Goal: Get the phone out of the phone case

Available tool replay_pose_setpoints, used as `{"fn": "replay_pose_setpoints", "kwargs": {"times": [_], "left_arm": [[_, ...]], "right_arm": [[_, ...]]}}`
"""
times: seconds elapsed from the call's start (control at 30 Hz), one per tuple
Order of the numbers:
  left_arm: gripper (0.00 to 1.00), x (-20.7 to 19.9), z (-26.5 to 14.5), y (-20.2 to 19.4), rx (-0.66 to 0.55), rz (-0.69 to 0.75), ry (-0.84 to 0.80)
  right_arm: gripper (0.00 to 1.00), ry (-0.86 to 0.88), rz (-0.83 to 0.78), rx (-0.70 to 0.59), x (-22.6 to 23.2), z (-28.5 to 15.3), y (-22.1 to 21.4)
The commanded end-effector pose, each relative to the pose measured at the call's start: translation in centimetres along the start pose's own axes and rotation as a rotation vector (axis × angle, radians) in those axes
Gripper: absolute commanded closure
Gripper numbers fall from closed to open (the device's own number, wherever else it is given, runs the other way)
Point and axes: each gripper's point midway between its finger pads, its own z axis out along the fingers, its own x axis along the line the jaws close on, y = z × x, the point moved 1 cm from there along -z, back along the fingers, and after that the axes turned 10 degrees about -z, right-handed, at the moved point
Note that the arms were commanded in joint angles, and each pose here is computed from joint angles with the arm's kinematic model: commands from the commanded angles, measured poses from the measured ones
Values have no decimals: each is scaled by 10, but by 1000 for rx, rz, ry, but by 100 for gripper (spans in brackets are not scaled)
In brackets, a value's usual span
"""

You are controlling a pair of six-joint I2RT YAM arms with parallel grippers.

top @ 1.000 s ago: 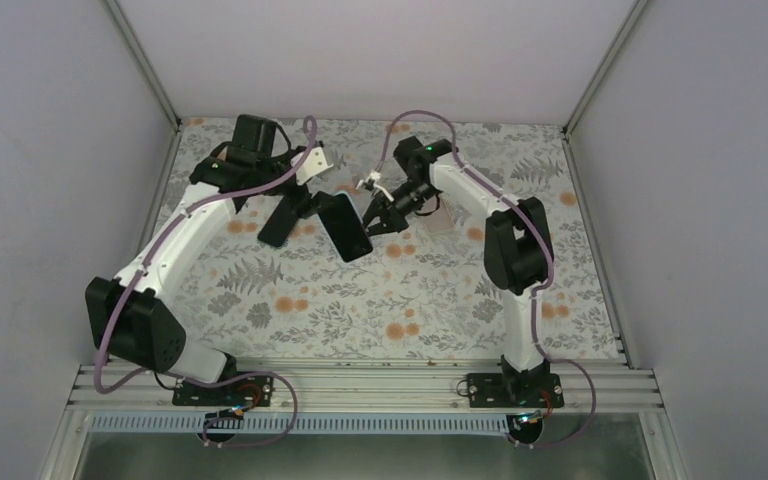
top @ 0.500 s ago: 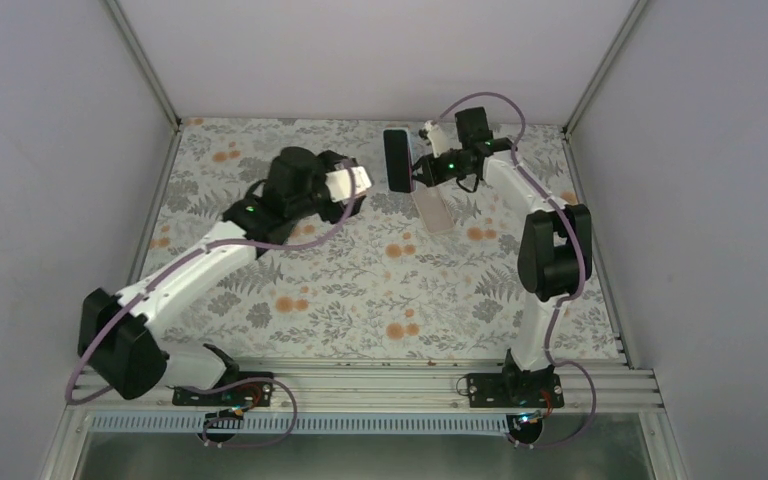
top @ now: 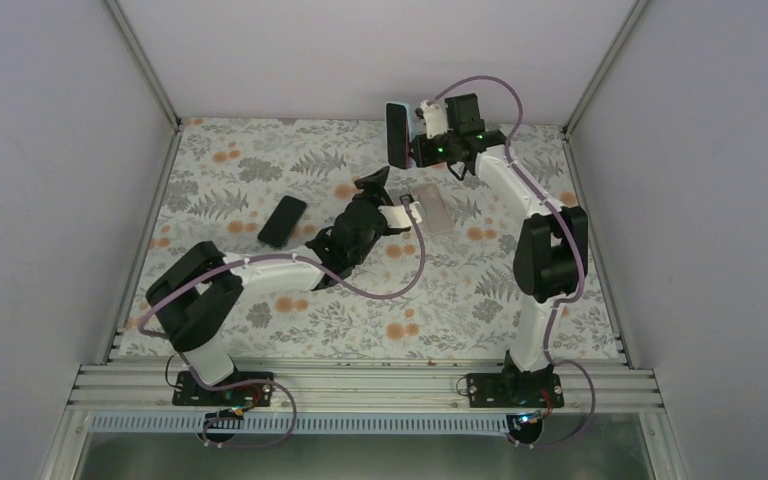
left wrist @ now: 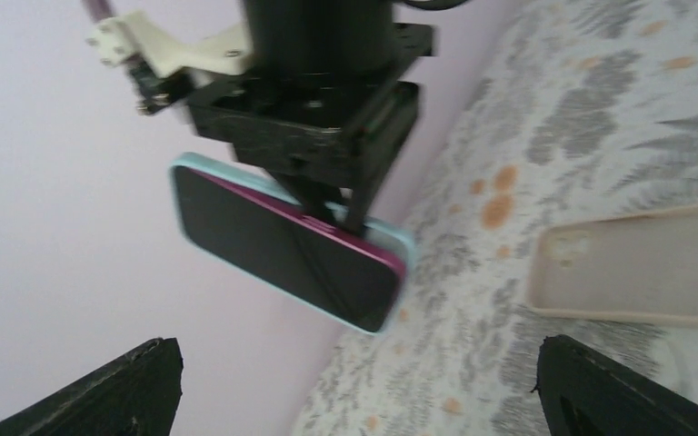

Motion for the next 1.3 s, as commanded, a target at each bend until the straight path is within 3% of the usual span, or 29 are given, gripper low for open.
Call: {"fn": "replay_pose_setpoints", "kwargs": {"times": [0.0,0.27,0.6,1.27], "left_arm": [[3,52,3,24,-106,-68,261],[2,47,39,-2,-23,-127,178],[3,38,56,-8,5,-130,121],[6,51,76,-41,96,-125,225]], "right_arm": [[96,18,-10,-82,11,-11,21],[96,65,-8,-97,26,-16,28],[97,91,-18,-122,39,-25,38],[97,124,-37,-118,53,-23,37]]}}
